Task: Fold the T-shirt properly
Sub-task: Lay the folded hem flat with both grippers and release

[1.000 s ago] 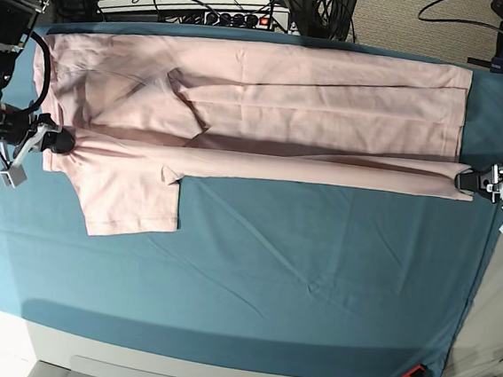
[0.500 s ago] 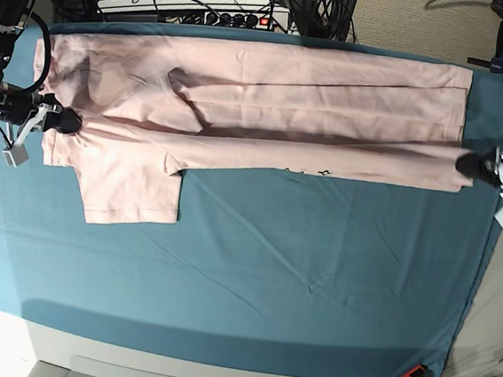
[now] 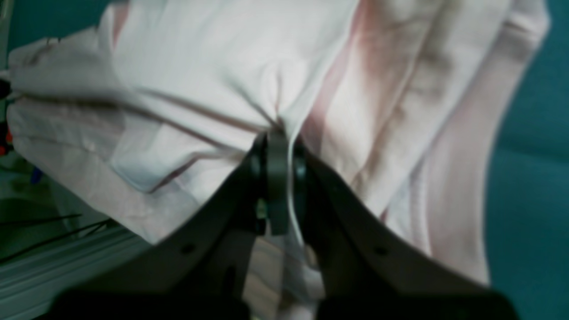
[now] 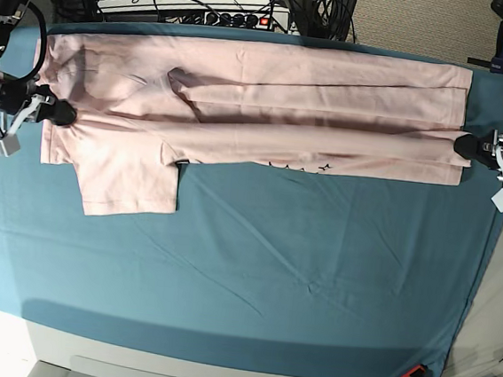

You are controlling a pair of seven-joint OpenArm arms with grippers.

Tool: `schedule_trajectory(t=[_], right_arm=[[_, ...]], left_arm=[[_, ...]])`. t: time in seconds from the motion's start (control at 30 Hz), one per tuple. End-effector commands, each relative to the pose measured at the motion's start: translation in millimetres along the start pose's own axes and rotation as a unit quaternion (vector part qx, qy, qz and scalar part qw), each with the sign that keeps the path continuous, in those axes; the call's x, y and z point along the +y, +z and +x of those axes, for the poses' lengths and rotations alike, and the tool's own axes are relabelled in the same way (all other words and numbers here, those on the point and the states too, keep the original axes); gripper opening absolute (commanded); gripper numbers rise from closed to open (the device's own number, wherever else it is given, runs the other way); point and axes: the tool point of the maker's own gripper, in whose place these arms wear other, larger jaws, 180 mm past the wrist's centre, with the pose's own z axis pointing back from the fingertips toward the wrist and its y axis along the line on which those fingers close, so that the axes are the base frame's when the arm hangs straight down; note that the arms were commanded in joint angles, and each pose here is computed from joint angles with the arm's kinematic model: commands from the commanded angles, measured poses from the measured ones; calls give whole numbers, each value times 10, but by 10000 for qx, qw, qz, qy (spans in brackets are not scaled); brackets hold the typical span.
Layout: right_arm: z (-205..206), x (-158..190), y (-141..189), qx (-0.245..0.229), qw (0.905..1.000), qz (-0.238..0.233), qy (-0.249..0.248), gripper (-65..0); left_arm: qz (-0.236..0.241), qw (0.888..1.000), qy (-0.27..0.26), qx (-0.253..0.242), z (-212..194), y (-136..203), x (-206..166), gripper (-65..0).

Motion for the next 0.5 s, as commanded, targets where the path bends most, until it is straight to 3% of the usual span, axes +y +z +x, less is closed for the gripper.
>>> schedule_trajectory(t=[0.0,0.43,0.47], right_arm=[[216,-40,174,-275,9994,-135,162,-650],[196,-80,228,-347,9992,-188,88,-650],[198,-79,228,-349,9992,-187,88,-630]], left_arm=[[108,9998,-147,-126,128,163,14,-650],[102,9998,-148,-128,130,159,11,-650],[102,9998,-148,-128,130,159,11,-593]])
